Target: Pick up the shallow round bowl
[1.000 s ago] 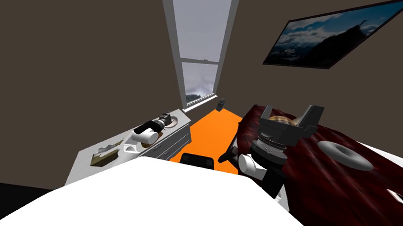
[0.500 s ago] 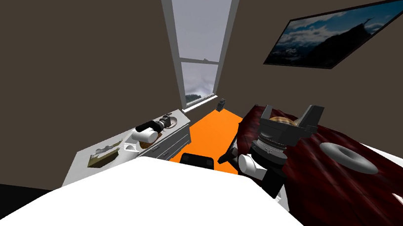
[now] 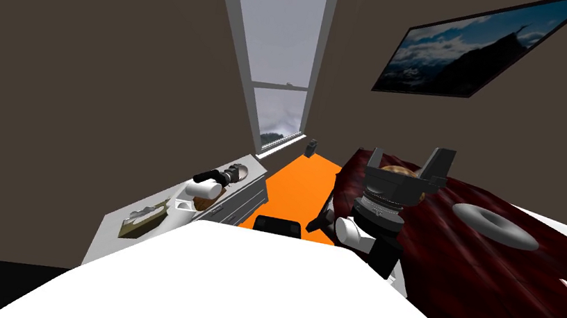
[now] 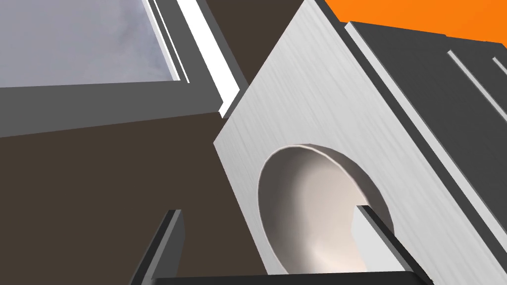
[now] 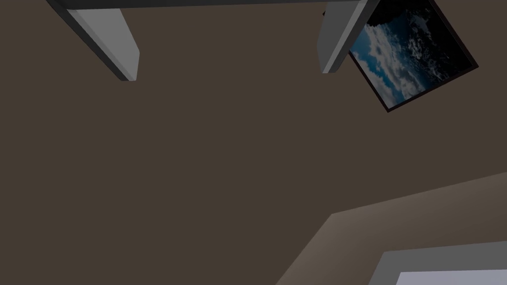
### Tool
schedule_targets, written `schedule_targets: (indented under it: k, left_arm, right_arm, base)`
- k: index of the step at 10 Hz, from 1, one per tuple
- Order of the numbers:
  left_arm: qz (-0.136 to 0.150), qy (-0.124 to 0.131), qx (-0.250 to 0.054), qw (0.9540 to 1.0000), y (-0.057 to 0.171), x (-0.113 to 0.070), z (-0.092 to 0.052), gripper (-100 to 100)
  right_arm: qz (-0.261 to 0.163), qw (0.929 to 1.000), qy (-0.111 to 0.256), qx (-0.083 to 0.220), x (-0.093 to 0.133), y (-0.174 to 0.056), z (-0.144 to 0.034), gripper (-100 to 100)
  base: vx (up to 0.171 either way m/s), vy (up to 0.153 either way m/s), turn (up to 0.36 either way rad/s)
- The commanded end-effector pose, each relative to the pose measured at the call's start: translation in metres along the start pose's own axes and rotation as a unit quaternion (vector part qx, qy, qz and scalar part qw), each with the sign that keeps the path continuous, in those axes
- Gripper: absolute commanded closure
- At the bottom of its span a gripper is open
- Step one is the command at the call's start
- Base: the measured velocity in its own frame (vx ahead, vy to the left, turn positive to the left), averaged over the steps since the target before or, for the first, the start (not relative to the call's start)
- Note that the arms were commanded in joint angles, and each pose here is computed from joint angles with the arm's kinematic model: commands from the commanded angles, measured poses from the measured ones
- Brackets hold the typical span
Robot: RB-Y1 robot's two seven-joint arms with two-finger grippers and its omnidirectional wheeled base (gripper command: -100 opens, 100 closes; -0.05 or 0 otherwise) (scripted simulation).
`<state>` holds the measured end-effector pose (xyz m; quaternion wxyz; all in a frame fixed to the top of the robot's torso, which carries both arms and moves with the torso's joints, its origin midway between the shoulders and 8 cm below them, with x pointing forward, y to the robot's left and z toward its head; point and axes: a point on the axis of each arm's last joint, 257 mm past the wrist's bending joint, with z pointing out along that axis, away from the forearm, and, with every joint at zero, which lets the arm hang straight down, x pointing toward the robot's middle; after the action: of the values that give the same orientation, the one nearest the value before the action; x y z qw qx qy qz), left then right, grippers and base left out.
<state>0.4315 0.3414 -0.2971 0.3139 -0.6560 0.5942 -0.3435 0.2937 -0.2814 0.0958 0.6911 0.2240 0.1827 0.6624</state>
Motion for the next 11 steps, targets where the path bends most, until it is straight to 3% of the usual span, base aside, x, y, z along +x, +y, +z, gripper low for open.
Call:
schedule_targets:
  k: [1, 8, 11]
  left_arm:
    - [-0.005, -0.007, -0.029, 0.9995, 0.016, -0.007, 0.002, -100]
    - [-0.017, -0.028, -0.122, 0.9920, 0.064, -0.025, 0.001, -100]
    - [-0.028, -0.047, -0.185, 0.9812, 0.098, -0.041, -0.004, -100]
  right_arm:
    - [0.000, 1.0000, 0.000, 0.000, 0.000, 0.000, 0.000, 0]
    - [0.000, 1.0000, 0.000, 0.000, 0.000, 0.000, 0.000, 0]
    - [0.000, 1.0000, 0.000, 0.000, 0.000, 0.000, 0.000, 0]
  base:
    - [0.031, -0.019, 0.009]
    - [0.033, -0.009, 0.006]
    - [0.057, 0.005, 0.004]
